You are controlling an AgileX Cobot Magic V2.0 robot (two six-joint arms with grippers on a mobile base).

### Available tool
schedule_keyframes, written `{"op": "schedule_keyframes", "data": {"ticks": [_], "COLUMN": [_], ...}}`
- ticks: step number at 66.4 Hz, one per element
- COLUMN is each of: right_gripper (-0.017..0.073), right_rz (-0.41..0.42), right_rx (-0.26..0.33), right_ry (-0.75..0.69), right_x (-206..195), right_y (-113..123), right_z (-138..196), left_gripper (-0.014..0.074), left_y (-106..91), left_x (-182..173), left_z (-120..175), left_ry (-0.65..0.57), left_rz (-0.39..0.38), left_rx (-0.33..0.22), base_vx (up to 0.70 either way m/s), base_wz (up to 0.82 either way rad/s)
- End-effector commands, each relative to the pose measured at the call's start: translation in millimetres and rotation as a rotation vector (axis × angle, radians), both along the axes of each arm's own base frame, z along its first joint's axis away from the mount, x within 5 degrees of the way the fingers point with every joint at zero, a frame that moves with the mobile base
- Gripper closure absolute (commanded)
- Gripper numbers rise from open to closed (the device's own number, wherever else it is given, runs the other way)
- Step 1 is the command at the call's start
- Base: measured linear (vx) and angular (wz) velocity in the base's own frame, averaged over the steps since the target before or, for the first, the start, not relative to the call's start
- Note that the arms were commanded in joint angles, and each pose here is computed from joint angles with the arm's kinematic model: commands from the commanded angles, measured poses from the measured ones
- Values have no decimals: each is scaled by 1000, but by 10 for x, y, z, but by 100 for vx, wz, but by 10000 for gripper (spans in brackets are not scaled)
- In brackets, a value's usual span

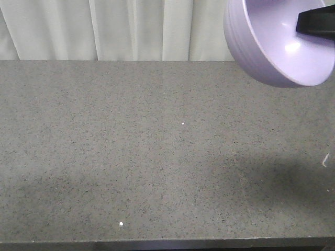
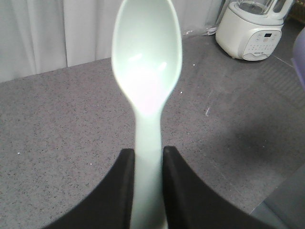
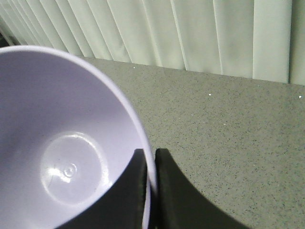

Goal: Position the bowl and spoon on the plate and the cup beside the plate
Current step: 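Grip the bowl rim with the right gripper and lift it up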

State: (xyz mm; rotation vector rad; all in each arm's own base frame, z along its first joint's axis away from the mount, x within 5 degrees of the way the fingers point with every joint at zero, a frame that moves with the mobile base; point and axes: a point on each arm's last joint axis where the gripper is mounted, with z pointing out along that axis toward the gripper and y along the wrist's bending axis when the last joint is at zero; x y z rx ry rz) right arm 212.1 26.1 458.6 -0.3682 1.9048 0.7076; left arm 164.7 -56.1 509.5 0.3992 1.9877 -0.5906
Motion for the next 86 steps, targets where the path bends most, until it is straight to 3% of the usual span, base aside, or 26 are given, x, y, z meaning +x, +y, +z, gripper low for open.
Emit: {"op": "schedule_keyframes", "data": {"ticks": [1, 86], "right_gripper": [565, 565], "right_rz": [1, 3], "right_rx": [38, 32], "right_ry": [-99, -129], "right_x": [-161, -272], "right_y": [48, 72], "right_z": [212, 267], "left_gripper": [601, 601], "left_y": [-16, -17], "left_x": [-52, -53], "left_z": [130, 129], "left_ry": [-71, -70], "left_rz": [0, 0], "left_rx": [-53, -53], "base_vx": [0, 0], "base_wz": [0, -1]}}
